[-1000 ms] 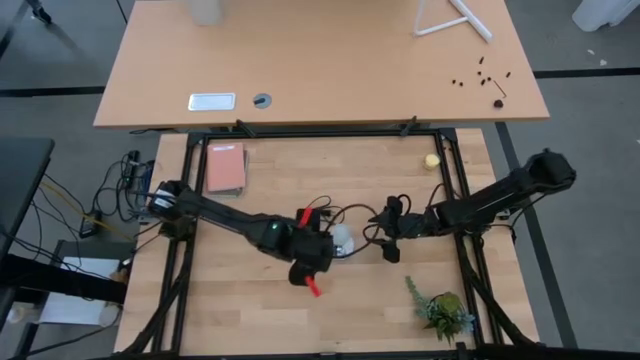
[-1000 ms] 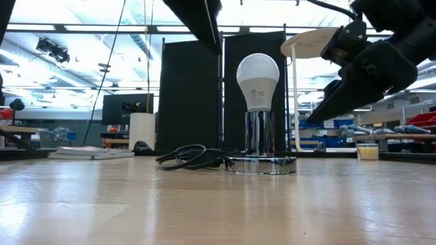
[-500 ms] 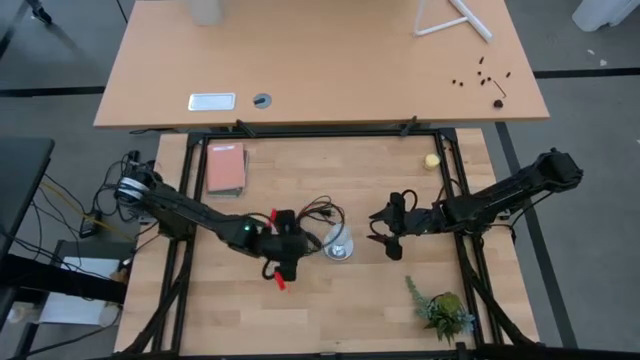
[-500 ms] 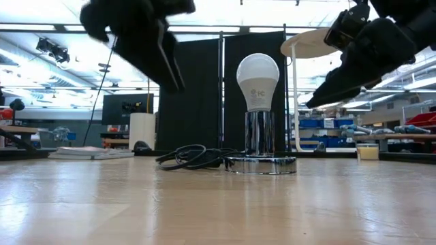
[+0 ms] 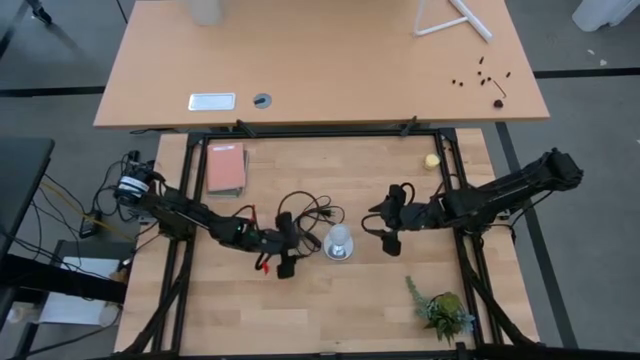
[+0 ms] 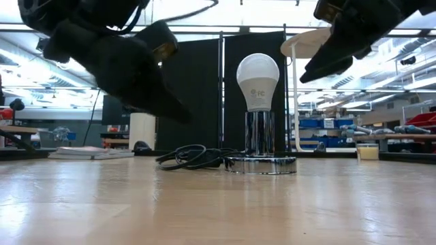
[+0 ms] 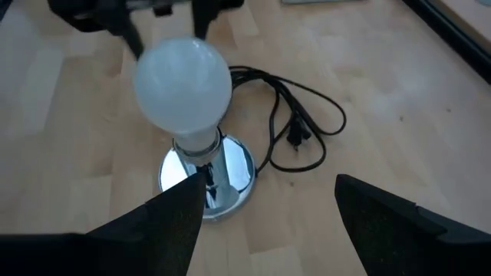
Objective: Screw lightbulb
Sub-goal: Insert the lightbulb into the silver lamp
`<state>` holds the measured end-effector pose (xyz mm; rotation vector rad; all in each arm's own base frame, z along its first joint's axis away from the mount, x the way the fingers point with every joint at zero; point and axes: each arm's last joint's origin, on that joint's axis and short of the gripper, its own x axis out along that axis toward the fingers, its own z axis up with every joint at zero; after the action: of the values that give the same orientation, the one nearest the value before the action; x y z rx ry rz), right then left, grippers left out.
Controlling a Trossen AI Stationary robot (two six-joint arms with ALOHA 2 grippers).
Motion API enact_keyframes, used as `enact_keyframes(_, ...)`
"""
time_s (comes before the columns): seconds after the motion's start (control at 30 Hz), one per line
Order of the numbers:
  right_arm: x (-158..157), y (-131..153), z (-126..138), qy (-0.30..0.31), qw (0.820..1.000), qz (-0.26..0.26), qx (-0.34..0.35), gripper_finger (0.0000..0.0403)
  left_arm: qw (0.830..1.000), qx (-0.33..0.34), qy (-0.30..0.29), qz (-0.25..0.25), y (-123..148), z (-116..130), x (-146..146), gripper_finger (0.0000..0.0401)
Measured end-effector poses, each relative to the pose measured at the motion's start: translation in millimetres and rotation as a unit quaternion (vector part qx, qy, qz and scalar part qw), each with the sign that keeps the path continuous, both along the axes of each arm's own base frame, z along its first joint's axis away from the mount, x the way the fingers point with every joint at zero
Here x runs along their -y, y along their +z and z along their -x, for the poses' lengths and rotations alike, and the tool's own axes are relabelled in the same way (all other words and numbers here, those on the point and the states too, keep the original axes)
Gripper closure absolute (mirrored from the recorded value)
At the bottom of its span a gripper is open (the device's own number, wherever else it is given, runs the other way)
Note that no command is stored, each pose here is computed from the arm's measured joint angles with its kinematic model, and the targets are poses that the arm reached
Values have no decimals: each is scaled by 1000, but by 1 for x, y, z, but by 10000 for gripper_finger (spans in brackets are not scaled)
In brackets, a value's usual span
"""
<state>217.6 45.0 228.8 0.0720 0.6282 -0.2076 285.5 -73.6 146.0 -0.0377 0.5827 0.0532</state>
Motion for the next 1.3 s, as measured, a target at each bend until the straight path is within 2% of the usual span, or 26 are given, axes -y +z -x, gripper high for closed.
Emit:
enact_keyframes(0.13, 3, 2, -1, -5, 1000, 1, 2, 104, 998, -32, -36, 43, -6, 1, 3, 147)
enact_keyframes(0.27, 4, 1, -1, -9, 1000, 2, 2, 104, 996, -80, -12, 45, -24, 4, 2, 147)
enact_keyframes(0.5, 4, 1, -1, -10, 1000, 2, 1, 104, 993, -101, 14, 54, -38, -1, -5, 147)
enact_keyframes(0.93, 4, 0, 0, -9, 1000, 6, -8, 104, 980, -175, 4, 98, -32, 13, -6, 147)
enact_keyframes(1.13, 4, 0, 0, -6, 1000, 9, -11, 104, 967, -240, 10, 87, -13, 21, -7, 147)
enact_keyframes(1.3, 4, 0, 0, -3, 1000, 13, -11, 104, 954, -291, 31, 59, -12, 28, -11, 147)
